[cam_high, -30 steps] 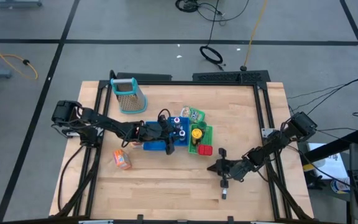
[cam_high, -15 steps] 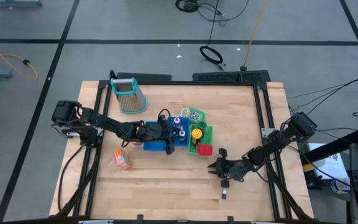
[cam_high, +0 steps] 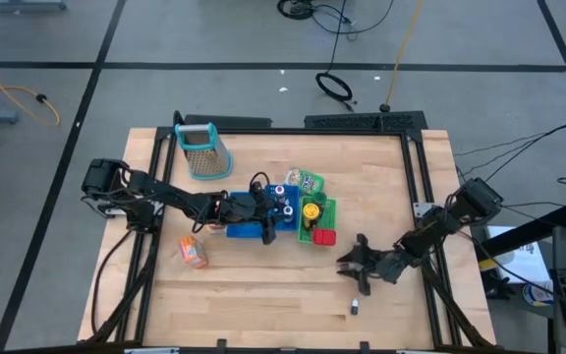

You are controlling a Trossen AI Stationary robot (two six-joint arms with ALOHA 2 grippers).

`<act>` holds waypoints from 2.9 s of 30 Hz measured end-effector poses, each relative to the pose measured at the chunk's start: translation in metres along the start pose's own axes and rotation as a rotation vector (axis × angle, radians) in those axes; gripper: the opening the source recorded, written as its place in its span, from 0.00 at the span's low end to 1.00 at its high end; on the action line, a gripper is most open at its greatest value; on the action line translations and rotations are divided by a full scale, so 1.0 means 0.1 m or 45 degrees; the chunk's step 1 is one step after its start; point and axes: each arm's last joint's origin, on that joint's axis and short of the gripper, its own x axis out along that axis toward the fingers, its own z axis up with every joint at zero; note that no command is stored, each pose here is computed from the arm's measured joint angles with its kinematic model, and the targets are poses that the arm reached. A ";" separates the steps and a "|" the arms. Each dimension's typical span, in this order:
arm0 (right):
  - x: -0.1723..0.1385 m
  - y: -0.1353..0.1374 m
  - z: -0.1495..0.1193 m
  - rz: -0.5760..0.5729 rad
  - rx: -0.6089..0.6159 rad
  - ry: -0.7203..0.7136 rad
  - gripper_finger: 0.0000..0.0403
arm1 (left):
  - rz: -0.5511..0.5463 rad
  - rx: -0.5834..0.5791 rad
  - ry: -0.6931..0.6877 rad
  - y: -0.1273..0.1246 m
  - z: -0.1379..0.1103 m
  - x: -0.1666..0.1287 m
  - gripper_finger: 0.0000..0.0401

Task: Pick & Place Kitchen Items
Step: Put the small pink food coloring bottle into the right blue bin

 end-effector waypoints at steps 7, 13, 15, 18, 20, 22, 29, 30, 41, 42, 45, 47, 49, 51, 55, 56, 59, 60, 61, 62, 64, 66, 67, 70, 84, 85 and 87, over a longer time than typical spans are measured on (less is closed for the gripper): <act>-0.01 -0.01 -0.05 -0.035 -0.004 -0.004 0.38 | 0.000 0.000 0.000 0.00 0.00 0.00 0.40; 0.08 0.03 -0.07 -0.092 -0.017 -0.026 0.36 | 0.000 -0.001 0.000 0.00 0.00 0.00 0.40; 0.09 0.04 -0.08 -0.093 -0.021 -0.041 0.36 | 0.000 -0.001 0.000 0.00 0.00 0.00 0.40; 0.10 0.03 -0.09 -0.102 -0.023 -0.045 0.36 | 0.000 -0.002 0.000 0.00 0.00 0.00 0.40; 0.11 0.03 -0.11 -0.115 0.004 -0.040 0.36 | 0.000 -0.002 0.000 0.00 0.00 0.00 0.40; 0.12 0.02 -0.13 -0.123 0.026 -0.051 0.36 | 0.000 -0.002 0.000 0.00 0.00 0.00 0.40; 0.13 0.05 -0.17 -0.149 -0.074 -0.127 0.35 | 0.000 -0.002 0.000 0.00 0.00 0.00 0.40; 0.13 0.05 -0.17 -0.156 -0.108 -0.134 0.35 | 0.000 -0.001 0.000 0.00 0.00 0.00 0.40; 0.15 0.02 -0.18 -0.230 -0.217 -0.154 0.31 | 0.000 0.002 0.000 0.00 0.00 0.00 0.40; 0.15 0.02 -0.18 -0.230 -0.213 -0.155 0.30 | 0.000 0.002 0.000 0.00 0.00 0.00 0.40; 0.15 0.02 -0.18 -0.233 -0.194 -0.157 0.24 | 0.000 0.002 0.000 0.00 0.00 0.00 0.40; 0.15 0.02 -0.18 -0.236 -0.190 -0.158 0.19 | 0.000 0.003 0.000 0.00 0.00 0.00 0.40; 0.15 0.02 -0.18 -0.233 -0.189 -0.163 0.14 | 0.000 0.002 0.000 0.00 0.00 0.00 0.40; 0.15 0.02 -0.17 -0.221 -0.193 -0.173 0.12 | 0.000 0.000 0.000 0.00 0.00 0.00 0.40; 0.14 0.03 -0.16 -0.202 -0.198 -0.183 0.12 | 0.000 0.000 0.000 0.00 0.00 0.00 0.40; 0.14 0.04 -0.15 -0.196 -0.193 -0.182 0.12 | 0.000 0.000 0.000 0.00 0.00 0.00 0.40; 0.12 0.06 -0.11 -0.170 -0.176 -0.191 0.11 | 0.000 0.000 0.000 0.00 0.00 0.00 0.40; 0.11 0.06 -0.09 -0.158 -0.176 -0.191 0.11 | 0.000 -0.001 0.000 0.00 0.00 0.00 0.40; 0.11 0.07 -0.06 -0.139 -0.177 -0.193 0.11 | 0.000 -0.001 0.000 0.00 0.00 0.00 0.40; 0.10 0.08 -0.03 -0.128 -0.172 -0.206 0.11 | 0.000 0.000 0.000 0.00 0.00 0.00 0.40; 0.07 0.09 0.04 -0.117 -0.154 -0.240 0.11 | 0.000 0.001 0.000 0.00 0.00 0.00 0.40; 0.04 0.09 0.11 -0.093 -0.138 -0.262 0.11 | 0.000 0.001 -0.001 0.00 0.00 0.00 0.40; 0.04 0.09 0.14 -0.087 -0.140 -0.264 0.11 | 0.000 0.001 -0.001 0.00 0.00 0.00 0.40; 0.00 0.11 0.26 -0.039 -0.105 -0.309 0.11 | -0.003 -0.001 -0.011 0.00 0.01 0.00 0.40; -0.33 0.19 0.81 0.091 -0.021 -0.625 0.11 | -0.016 -0.014 -0.064 -0.01 0.05 0.00 0.40; -0.36 0.20 0.86 0.092 -0.018 -0.656 0.11 | -0.018 -0.015 -0.068 -0.01 0.05 0.00 0.40; -0.38 0.20 0.97 0.074 -0.028 -0.698 0.11 | -0.022 -0.018 -0.073 -0.01 0.06 0.00 0.40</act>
